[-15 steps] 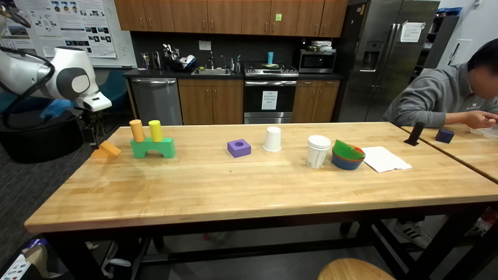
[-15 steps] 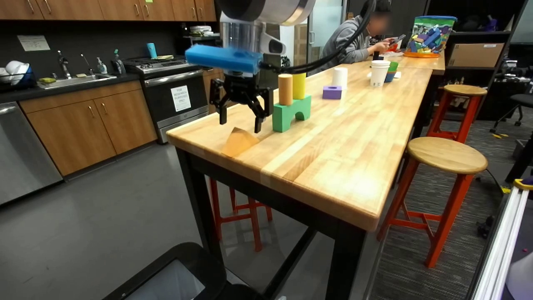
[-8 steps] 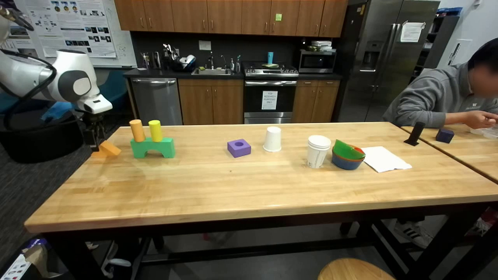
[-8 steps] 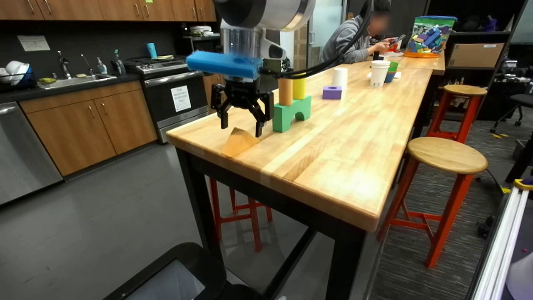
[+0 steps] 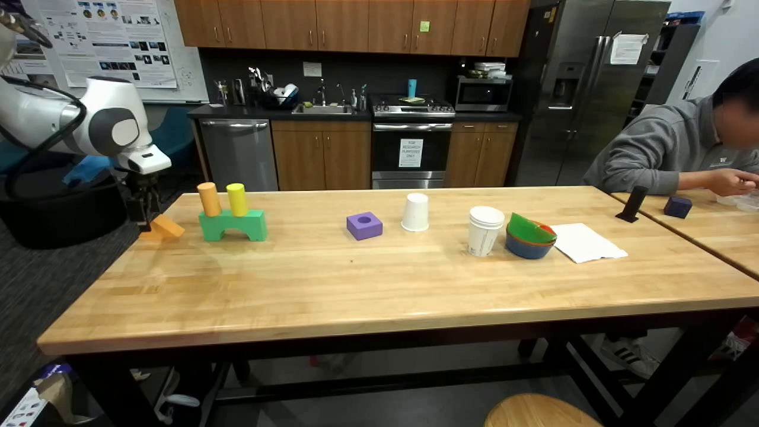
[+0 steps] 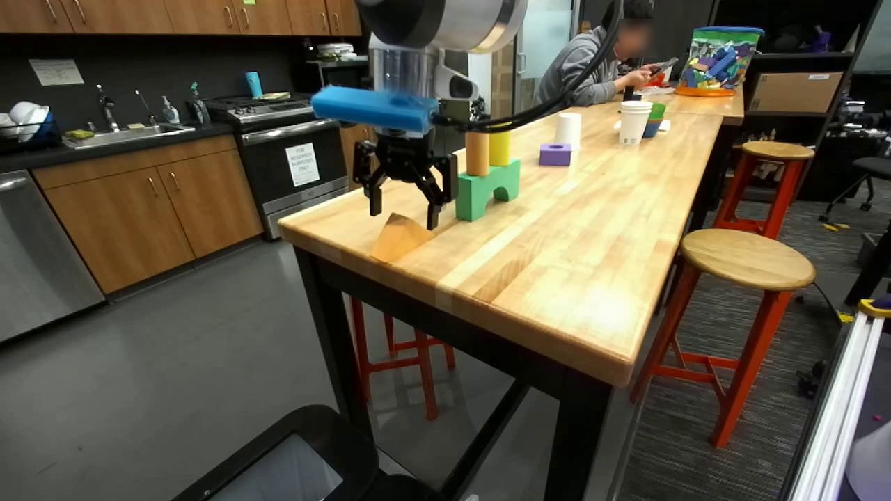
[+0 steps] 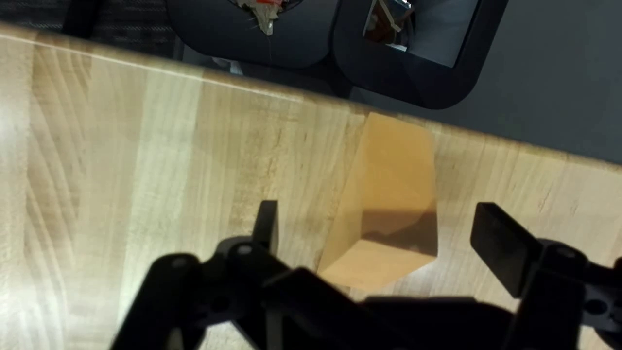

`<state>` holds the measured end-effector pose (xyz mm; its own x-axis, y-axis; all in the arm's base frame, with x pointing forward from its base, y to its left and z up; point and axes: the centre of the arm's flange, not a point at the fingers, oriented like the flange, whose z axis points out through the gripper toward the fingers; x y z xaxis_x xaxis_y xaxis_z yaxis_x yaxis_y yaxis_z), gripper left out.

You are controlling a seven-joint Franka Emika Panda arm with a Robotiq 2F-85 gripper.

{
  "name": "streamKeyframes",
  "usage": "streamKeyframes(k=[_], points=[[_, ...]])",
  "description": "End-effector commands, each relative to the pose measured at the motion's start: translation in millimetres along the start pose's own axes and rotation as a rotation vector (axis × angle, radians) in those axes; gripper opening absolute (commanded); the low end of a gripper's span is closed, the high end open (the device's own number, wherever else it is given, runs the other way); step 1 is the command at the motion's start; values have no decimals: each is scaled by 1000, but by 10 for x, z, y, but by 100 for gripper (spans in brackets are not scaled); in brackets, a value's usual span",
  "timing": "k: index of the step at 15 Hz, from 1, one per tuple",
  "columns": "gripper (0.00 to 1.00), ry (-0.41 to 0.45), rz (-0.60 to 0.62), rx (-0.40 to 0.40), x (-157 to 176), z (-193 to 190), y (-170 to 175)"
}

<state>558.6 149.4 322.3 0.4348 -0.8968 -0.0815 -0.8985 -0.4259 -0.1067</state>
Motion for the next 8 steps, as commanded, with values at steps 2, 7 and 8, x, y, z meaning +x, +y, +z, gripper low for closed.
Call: streamKeyframes(k=[2, 7, 8], points=[[100, -11, 31, 12, 10, -9, 2], [100, -15, 36, 14, 2, -3, 11], [100, -17, 38, 14, -1, 0, 13]])
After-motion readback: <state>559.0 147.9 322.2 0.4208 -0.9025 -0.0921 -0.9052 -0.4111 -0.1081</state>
